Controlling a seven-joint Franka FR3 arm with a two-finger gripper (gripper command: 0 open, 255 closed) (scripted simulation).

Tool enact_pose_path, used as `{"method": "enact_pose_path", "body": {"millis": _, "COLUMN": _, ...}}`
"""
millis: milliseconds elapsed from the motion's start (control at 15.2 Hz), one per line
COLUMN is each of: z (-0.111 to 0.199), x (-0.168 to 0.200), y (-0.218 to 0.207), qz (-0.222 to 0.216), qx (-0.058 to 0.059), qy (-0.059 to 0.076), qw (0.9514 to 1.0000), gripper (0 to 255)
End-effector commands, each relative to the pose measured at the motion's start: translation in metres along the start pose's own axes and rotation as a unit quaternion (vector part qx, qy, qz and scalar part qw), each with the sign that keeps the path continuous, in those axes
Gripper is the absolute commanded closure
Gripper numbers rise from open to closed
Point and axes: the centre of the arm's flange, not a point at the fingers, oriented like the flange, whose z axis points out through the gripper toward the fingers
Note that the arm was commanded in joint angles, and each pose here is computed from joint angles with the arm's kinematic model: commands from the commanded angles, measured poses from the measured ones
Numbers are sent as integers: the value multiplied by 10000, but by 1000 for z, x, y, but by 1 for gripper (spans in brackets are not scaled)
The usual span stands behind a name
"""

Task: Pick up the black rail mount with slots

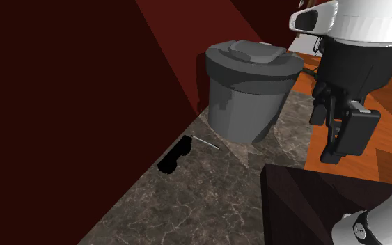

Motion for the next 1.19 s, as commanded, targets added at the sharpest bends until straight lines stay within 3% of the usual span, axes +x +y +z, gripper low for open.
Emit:
{"method": "enact_pose_path", "body": {"millis": 0, "z": 0, "x": 0, "y": 0, "qz": 0, "qx": 0, "qy": 0, "qw": 10000, "gripper": 0}}
{"method": "enact_pose_path", "body": {"millis": 528, "z": 65, "x": 45, "y": 64, "qz": -949, "qx": -160, "qy": 60, "qw": 9953, "gripper": 0}}
{"method": "enact_pose_path", "body": {"millis": 1122, "z": 135, "x": 111, "y": 126, "qz": -2006, "qx": -338, "qy": 128, "qw": 9790, "gripper": 0}}
